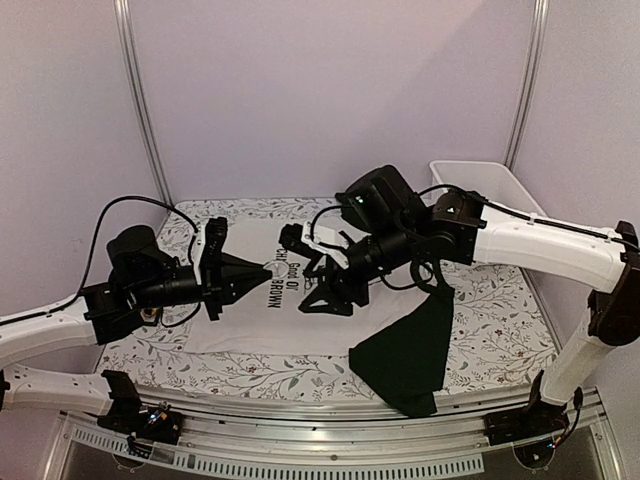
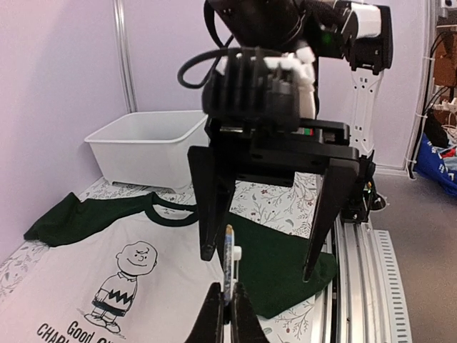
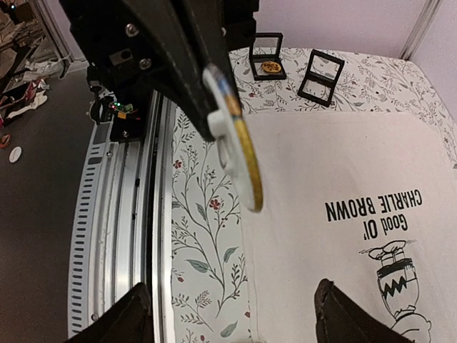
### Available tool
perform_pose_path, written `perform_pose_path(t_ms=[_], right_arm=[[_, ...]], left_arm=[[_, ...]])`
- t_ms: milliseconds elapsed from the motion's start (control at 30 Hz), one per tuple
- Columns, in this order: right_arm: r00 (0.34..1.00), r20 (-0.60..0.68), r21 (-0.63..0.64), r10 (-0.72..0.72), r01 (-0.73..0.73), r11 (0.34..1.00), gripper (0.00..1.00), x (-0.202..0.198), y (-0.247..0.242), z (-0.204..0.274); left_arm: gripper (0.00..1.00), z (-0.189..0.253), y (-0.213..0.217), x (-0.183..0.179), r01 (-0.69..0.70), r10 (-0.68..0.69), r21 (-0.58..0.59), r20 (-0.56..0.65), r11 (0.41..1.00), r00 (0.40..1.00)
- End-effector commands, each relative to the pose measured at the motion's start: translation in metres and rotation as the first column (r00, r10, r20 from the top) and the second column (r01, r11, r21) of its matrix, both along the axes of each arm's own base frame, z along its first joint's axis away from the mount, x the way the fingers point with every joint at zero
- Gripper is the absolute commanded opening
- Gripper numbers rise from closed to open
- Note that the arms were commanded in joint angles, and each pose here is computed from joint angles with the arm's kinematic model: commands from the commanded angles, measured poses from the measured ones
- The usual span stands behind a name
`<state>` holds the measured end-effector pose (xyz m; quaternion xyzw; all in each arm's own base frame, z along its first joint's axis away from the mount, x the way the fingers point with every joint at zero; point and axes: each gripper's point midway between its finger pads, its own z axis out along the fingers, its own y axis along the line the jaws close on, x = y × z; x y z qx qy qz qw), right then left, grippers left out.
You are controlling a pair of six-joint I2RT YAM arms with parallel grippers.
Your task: Pin the brooch onto the clothing
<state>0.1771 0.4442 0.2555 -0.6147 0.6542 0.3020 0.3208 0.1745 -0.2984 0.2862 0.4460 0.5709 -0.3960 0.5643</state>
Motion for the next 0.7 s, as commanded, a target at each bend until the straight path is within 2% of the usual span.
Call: perform_pose_path(t_ms=[0, 67, 167, 233, 467, 667], right_arm=[[0.996, -0.051, 0.349, -0.073, 0.086, 0.933, 0.88, 0.008, -0.005, 0.060], [0.994, -0.055, 0.490, -0.092, 0.107, 0.865, 0.92, 0.007, -0.012, 0.082], [0.984, -0.103, 0.645, -0.145, 0.177, 0.743, 0.93, 0.014, -0.022, 0.107], [0.979, -0.143, 0.665, -0.143, 0.202, 0.719, 0.93, 0.015, -0.023, 0.111], [0.973, -0.184, 0.601, -0.142, 0.226, 0.767, 0.95, 0.025, -0.012, 0.096], [0.977, -0.183, 0.539, -0.111, 0.194, 0.820, 0.91, 0.021, -0.005, 0.075]], left_arm=[[0.00, 0.008, 0.002, -0.002, -0.025, 0.023, -0.096, -0.021, 0.995, 1.000], [0.00, 0.006, 0.001, -0.003, -0.019, 0.017, -0.107, -0.019, 0.994, 1.000], [0.00, 0.009, 0.001, -0.001, -0.034, 0.033, -0.137, -0.014, 0.990, 0.999], [0.00, 0.014, -0.001, 0.000, -0.032, 0.031, -0.149, -0.006, 0.988, 0.999], [0.00, 0.018, 0.003, -0.002, -0.036, 0.038, -0.170, 0.010, 0.985, 0.999], [0.00, 0.023, 0.003, -0.008, -0.009, 0.015, -0.197, 0.030, 0.980, 0.999]])
